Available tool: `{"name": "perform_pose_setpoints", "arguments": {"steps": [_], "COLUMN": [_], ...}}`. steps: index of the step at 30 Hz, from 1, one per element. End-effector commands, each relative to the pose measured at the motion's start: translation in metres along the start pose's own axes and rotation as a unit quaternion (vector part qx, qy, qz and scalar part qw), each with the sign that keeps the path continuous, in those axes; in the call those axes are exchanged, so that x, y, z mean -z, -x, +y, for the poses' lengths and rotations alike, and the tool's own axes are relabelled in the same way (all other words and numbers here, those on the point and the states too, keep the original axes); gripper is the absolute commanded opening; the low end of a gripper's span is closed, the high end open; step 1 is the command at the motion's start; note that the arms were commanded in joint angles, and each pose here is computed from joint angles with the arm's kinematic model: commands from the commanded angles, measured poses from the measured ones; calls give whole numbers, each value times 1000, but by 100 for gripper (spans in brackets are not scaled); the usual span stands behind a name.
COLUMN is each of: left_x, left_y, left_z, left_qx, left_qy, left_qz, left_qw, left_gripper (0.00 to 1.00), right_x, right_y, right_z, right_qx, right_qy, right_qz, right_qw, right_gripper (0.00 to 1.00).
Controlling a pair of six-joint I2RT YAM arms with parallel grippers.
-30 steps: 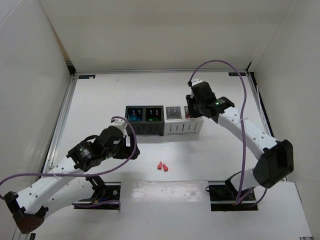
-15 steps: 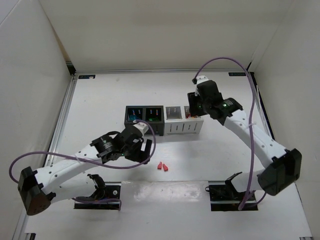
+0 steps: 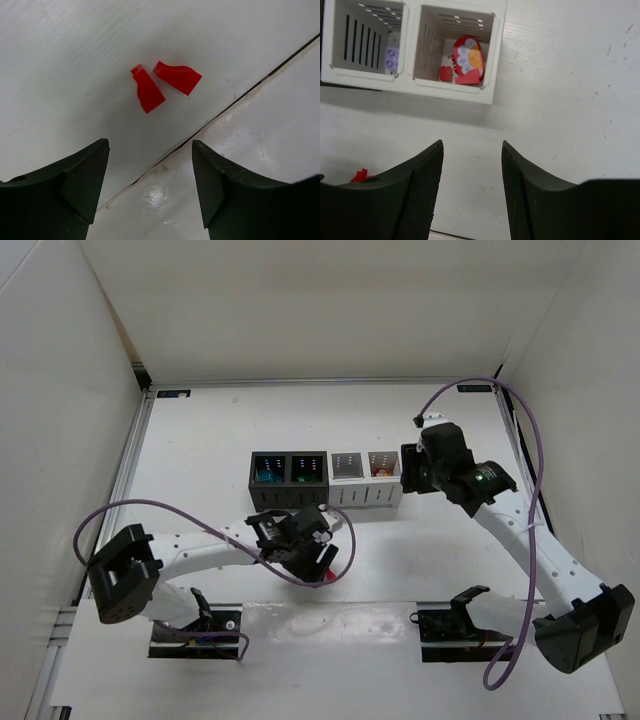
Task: Sort the legos into containers by color
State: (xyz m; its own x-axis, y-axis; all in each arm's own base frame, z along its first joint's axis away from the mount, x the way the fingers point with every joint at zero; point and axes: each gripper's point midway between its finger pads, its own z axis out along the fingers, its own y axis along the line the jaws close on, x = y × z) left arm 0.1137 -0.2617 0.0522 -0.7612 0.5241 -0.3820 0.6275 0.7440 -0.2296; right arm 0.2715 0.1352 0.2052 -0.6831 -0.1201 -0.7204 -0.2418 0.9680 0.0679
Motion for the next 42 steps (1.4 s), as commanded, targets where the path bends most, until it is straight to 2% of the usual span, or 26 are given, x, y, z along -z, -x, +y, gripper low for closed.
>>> {"name": "perform_pose_setpoints", "arguments": {"steps": [1,5,7,10,18,21,22,31,33,37,41,42], "left_x": [-6,-19,-24,-32,-48,-50,-51,-46,-43,-32,5,24], "left_y": [-2,-4,-4,1,5,2,2,-7,-3,6,32,56], "left_z": [-15,-10,-11,3,-1,2,2,6,6,7,7,0], "left_qx": [-24,-10,-5,11,0,0,2,11,8,4,-13,-21], "left_qy": [-20,5,10,58,67,73,74,81,86,95,112,109], "left_qz": [1,0,-5,-16,-5,5,7,16,14,5,-40,-76], "left_qw": [1000,1000,1000,998,998,997,997,997,996,995,993,991], "left_gripper": [77,71,71,71,71,62,56,36,29,25,25,25], "right_x": [9,11,13,14,12,13,12,13,14,14,16,17], "right_y": [-7,-13,-14,-16,-19,-19,-20,-23,-22,-23,-25,-28], "right_z": [-7,-11,-14,-15,-21,-23,-23,-26,-26,-26,-30,-33], "right_qx": [-14,-19,-22,-24,-33,-35,-35,-44,-44,-45,-51,-58], "right_qy": [-5,-8,-12,-12,-17,-19,-19,-16,-13,-13,-16,-19], "right_qz": [1,7,6,7,11,12,12,9,4,6,4,3], "right_qw": [1000,1000,1000,1000,999,999,999,999,999,999,999,998], "right_gripper": [54,54,54,54,54,54,54,54,54,54,54,54]}}
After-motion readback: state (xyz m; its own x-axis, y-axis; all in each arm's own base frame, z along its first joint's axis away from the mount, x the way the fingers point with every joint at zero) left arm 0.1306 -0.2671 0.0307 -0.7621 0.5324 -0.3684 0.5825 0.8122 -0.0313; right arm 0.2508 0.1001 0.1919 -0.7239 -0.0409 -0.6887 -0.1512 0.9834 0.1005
